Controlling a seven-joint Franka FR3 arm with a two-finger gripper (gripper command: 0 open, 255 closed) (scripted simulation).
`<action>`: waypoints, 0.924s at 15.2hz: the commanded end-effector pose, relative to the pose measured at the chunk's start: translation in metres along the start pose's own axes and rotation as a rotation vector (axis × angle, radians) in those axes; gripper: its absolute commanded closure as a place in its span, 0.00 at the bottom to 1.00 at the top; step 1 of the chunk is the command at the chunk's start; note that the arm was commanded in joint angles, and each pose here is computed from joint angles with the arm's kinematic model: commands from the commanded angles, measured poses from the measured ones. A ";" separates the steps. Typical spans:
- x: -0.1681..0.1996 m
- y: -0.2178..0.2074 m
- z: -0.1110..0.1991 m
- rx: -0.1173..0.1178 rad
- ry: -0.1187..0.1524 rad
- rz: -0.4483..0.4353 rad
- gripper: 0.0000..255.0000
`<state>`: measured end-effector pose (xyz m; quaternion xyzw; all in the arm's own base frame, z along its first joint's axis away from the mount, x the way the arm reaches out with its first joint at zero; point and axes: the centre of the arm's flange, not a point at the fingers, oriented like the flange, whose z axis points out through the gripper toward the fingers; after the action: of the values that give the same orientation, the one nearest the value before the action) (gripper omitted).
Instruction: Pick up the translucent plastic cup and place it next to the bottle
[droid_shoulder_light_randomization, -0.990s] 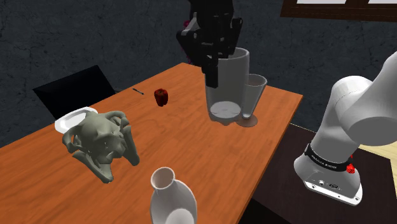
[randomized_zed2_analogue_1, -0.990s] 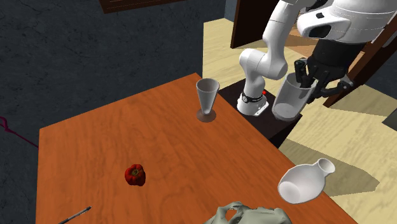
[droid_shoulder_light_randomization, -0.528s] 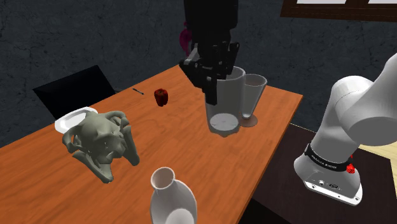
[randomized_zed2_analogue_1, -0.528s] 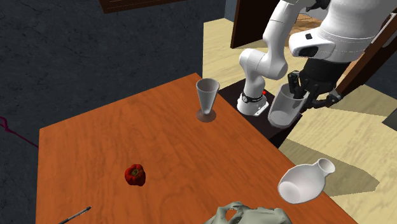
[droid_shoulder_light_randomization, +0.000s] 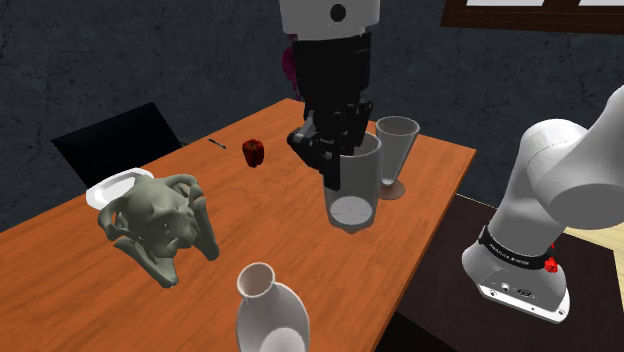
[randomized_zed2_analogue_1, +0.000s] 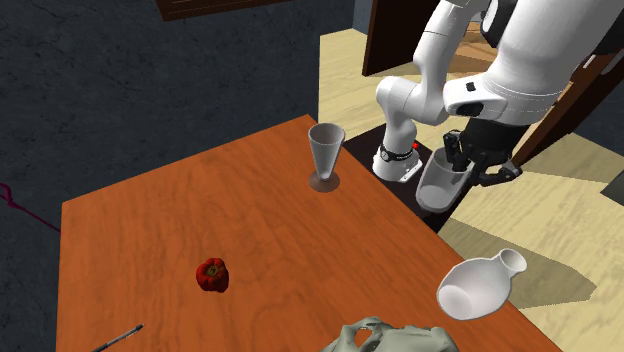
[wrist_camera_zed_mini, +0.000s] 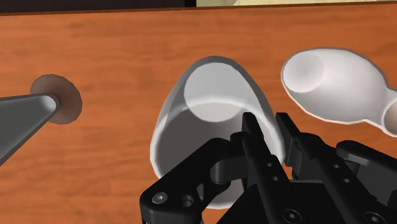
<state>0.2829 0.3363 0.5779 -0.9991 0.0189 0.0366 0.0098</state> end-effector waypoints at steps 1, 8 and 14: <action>0.000 0.000 0.011 0.000 0.001 0.000 1.00; 0.003 0.001 0.048 0.000 0.001 0.000 1.00; 0.005 0.001 0.080 0.000 0.001 0.000 1.00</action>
<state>0.2814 0.3360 0.5019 -0.9991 0.0190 0.0367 0.0097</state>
